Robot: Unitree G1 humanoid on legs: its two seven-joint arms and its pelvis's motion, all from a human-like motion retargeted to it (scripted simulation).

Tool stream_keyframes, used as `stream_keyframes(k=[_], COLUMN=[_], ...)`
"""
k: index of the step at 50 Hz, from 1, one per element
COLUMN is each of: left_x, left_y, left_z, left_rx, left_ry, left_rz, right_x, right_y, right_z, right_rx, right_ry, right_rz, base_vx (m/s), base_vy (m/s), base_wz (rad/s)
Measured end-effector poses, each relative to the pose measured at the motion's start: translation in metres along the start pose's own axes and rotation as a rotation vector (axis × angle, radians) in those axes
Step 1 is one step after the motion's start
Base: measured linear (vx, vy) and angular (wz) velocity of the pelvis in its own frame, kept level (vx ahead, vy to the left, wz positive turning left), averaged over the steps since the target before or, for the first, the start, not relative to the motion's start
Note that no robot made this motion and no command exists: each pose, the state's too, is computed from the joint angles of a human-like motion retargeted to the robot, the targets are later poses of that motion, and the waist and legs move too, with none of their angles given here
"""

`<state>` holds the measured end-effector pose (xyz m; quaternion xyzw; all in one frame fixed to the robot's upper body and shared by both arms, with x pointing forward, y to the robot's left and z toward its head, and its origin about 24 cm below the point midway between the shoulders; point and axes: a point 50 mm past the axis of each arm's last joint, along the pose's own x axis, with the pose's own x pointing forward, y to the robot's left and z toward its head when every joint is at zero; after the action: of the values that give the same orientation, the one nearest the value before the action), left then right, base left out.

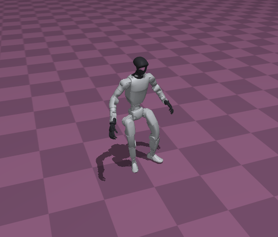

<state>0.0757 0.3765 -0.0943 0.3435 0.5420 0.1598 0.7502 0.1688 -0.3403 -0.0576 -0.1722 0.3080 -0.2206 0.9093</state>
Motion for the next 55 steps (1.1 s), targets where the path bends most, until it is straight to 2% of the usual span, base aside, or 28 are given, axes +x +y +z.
stream_keyframes(k=[3, 8, 12, 20, 25, 28, 32, 37, 40, 42, 48, 55], left_x=[-0.012, -0.04, -0.062, -0.103, -0.11, -0.088, -0.044, -0.016, -0.018, -0.022, -0.038, -0.086], left_y=[-0.027, -0.076, -0.111, -0.15, -0.145, -0.124, -0.076, -0.018, 0.015, 0.038, 0.102, 0.137], left_z=[-0.039, -0.08, -0.1, -0.131, -0.149, -0.138, -0.091, 0.004, 0.062, 0.096, 0.18, 0.283], left_rx=[-0.037, -0.318, -0.358, -0.217, -0.12, 0.0, 0.086, -0.133, -0.259, -0.243, 0.037, -0.001], left_ry=[0.105, 0.262, 0.335, 0.409, 0.459, 0.409, 0.228, -0.127, -0.357, -0.494, -0.725, -0.963], left_rz=[-0.072, -0.147, -0.254, -0.477, -0.559, -0.518, -0.251, 0.092, 0.148, 0.144, 0.159, 0.289], right_x=[0.006, 0.02, 0.025, 0.012, -0.002, -0.003, 0.002, 0.005, 0.003, -0.003, -0.059, -0.118], right_y=[0.0, 0.004, 0.004, 0.02, 0.045, 0.052, 0.056, 0.048, 0.04, 0.036, 0.028, 0.019], right_z=[0.026, 0.076, 0.127, 0.228, 0.237, 0.217, 0.165, 0.078, 0.024, -0.016, -0.13, -0.187], right_rx=[-0.017, -0.1, -0.17, -0.329, -0.352, -0.282, -0.253, -0.338, -0.377, -0.376, -0.287, -0.163], right_ry=[-0.092, -0.219, -0.363, -0.648, -0.73, -0.704, -0.585, -0.313, -0.097, 0.063, 0.565, 0.846], right_rz=[0.042, 0.074, 0.1, 0.19, 0.286, 0.299, 0.255, 0.26, 0.271, 0.256, 0.222, 0.243], base_vx=[0.55, 0.58, 0.62, 0.7, 0.87, 0.8, 0.66, 0.64, 0.66, 0.68, 0.69, 0.59], base_vy=[-0.21, -0.14, -0.03, 0.13, 0.29, 0.31, 0.34, 0.3, 0.17, 0.09, -0.04, -0.04], base_wz=[-2.05, -2.32, -1.9, -1.75, -0.75, 0.35, 0.69, 1.64, 1.79, 1.59, 1.04, 0.63])
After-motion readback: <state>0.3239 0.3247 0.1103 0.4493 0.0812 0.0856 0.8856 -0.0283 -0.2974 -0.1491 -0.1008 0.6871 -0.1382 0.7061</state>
